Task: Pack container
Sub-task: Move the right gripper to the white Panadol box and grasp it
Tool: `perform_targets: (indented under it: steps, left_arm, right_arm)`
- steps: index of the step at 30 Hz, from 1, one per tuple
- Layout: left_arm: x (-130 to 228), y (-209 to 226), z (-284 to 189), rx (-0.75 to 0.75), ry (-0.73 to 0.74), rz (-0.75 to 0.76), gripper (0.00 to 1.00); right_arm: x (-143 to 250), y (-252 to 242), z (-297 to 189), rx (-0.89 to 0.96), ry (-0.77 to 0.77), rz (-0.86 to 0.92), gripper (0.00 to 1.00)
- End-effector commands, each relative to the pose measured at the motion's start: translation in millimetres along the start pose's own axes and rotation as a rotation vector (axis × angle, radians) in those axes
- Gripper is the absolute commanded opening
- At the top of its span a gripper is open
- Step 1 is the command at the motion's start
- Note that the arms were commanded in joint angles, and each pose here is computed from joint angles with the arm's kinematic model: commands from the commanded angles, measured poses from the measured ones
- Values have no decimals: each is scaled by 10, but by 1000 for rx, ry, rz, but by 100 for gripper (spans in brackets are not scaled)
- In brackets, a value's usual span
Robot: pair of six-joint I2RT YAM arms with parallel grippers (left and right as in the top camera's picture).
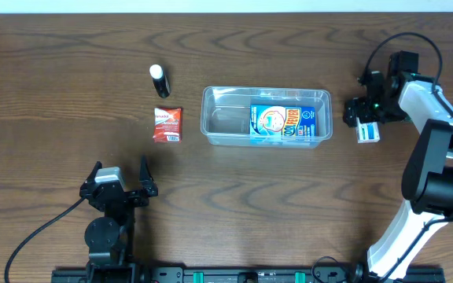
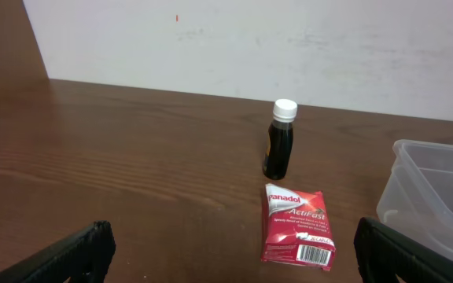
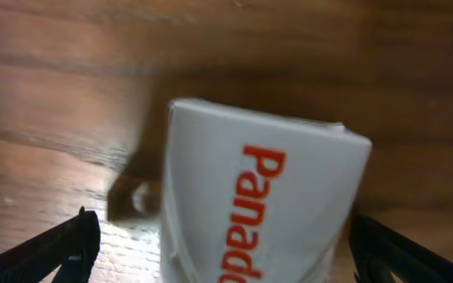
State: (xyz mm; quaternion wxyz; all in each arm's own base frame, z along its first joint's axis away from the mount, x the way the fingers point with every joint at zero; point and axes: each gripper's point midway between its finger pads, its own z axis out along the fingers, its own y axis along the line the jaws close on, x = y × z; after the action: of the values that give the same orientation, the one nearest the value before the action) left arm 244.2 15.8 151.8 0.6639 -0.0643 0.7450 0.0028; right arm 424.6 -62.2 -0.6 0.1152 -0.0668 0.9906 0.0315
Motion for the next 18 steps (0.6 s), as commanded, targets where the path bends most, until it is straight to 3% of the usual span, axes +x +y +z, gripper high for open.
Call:
perform_targets:
  steps: [1,4,7,8,11,18]
  left_arm:
    - [189,40,18,-17,53,14,98]
    - [189,40,18,-17,53,14,98]
    - [189,40,18,-17,54,14,98]
    - [189,40,18,-17,53,14,98]
    - [189,40,18,-17,53,14,98]
    - [189,40,18,-17,53,14,98]
  right_arm:
    - [118,33,173,-38,43,6,99]
    - [137,40,172,-40,51,7,95]
    - [158,47,170,-43,60,9,66]
    - [168,48,169,-43,64,12,60]
    - [206,24,163,-26,82,28,52]
    - [240,-37,139,13,100,45,49]
